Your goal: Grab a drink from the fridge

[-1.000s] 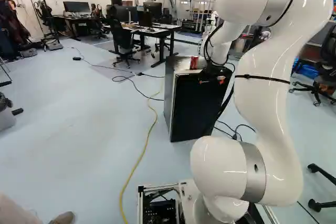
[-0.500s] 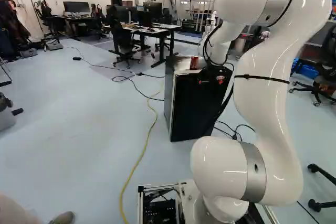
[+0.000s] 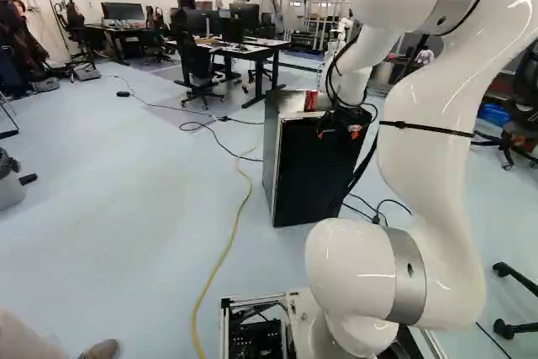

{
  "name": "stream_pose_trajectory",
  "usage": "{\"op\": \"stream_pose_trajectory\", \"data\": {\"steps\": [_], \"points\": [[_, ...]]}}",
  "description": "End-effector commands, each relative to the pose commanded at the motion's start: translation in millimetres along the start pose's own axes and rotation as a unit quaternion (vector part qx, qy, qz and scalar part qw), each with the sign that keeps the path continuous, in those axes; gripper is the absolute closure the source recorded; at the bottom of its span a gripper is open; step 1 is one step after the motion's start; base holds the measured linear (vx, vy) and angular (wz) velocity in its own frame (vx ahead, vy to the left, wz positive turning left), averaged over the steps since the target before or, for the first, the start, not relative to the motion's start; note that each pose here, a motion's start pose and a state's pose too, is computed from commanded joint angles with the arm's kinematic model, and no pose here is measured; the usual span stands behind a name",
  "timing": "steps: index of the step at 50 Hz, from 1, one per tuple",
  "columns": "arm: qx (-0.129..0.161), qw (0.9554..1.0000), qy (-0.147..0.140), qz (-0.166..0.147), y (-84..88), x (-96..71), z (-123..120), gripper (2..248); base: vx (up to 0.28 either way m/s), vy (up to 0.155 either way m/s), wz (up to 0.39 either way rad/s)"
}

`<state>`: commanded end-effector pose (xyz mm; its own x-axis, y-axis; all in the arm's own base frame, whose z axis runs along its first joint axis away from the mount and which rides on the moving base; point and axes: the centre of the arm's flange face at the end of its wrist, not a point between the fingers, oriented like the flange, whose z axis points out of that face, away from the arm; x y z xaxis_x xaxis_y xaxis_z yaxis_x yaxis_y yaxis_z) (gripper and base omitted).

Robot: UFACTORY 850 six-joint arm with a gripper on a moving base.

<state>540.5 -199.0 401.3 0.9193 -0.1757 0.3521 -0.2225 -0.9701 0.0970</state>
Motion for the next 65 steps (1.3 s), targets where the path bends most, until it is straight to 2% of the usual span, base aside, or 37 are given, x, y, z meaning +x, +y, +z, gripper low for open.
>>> {"op": "stream_pose_trajectory", "data": {"steps": [34,65], "points": [[0.007,0.9996,0.021,-0.017,-21.2,-1.5,-5,3,0.000,0.000,0.000],[0.009,0.9987,0.045,-0.019,-24.7,2.4,-6,3,0.000,0.000,0.000]]}}
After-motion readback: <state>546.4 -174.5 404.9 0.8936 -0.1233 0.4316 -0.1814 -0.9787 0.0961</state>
